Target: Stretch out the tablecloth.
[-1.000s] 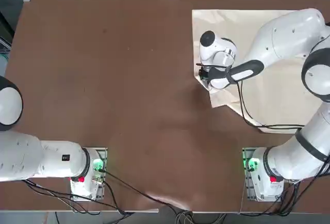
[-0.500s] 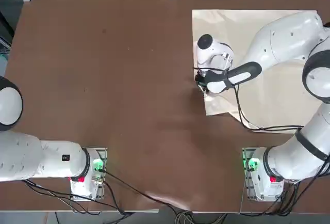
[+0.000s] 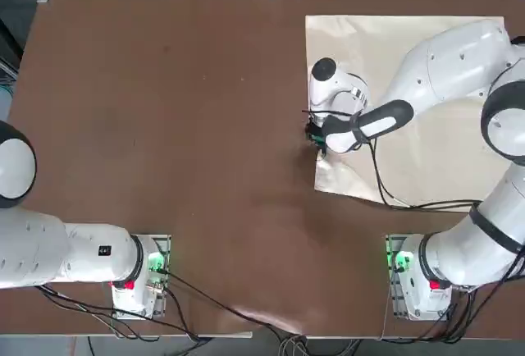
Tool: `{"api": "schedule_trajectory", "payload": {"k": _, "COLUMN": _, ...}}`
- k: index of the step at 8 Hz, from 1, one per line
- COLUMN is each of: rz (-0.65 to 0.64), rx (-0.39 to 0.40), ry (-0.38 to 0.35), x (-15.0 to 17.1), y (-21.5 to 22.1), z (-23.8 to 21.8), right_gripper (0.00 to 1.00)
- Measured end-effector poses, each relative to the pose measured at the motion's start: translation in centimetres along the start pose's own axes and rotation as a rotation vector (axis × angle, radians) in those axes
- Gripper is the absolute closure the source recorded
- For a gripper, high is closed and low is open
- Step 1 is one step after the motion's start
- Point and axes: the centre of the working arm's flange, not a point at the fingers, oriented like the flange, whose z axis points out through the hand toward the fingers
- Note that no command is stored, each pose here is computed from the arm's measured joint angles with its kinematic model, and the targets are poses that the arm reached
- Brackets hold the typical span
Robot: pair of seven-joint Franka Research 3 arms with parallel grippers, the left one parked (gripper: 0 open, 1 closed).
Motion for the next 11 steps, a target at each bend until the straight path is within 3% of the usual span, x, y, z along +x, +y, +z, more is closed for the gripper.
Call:
{"api": "schedule_trajectory", "payload": {"k": 3, "rz": 0.025, "rx": 0.028, "ry": -0.039, "x": -2.1, "y": -1.1, "z": 0.2, "right_gripper": 0.93}}
{"api": "schedule_trajectory", "payload": {"k": 4, "rz": 0.025, "rx": 0.036, "ry": -0.043, "x": -2.7, "y": -1.4, "z": 0.2, "right_gripper": 0.84}}
{"api": "schedule_trajectory", "payload": {"k": 5, "rz": 0.024, "rx": 0.046, "ry": -0.042, "x": -3.0, "y": -1.7, "z": 0.0, "right_gripper": 0.67}}
{"api": "schedule_trajectory", "payload": {"k": 8, "rz": 0.03, "rx": 0.073, "ry": -0.032, "x": -2.5, "y": -2.5, "z": -1.2, "right_gripper": 0.09}}
{"api": "schedule_trajectory", "payload": {"k": 9, "rz": 0.031, "rx": 0.088, "ry": -0.027, "x": -2.4, "y": -3.0, "z": -1.9, "right_gripper": 0.01}}
{"api": "schedule_trajectory", "payload": {"k": 11, "rz": 0.044, "rx": 0.124, "ry": -0.002, "x": -1.2, "y": -4.2, "z": -4.4, "right_gripper": 0.0}}
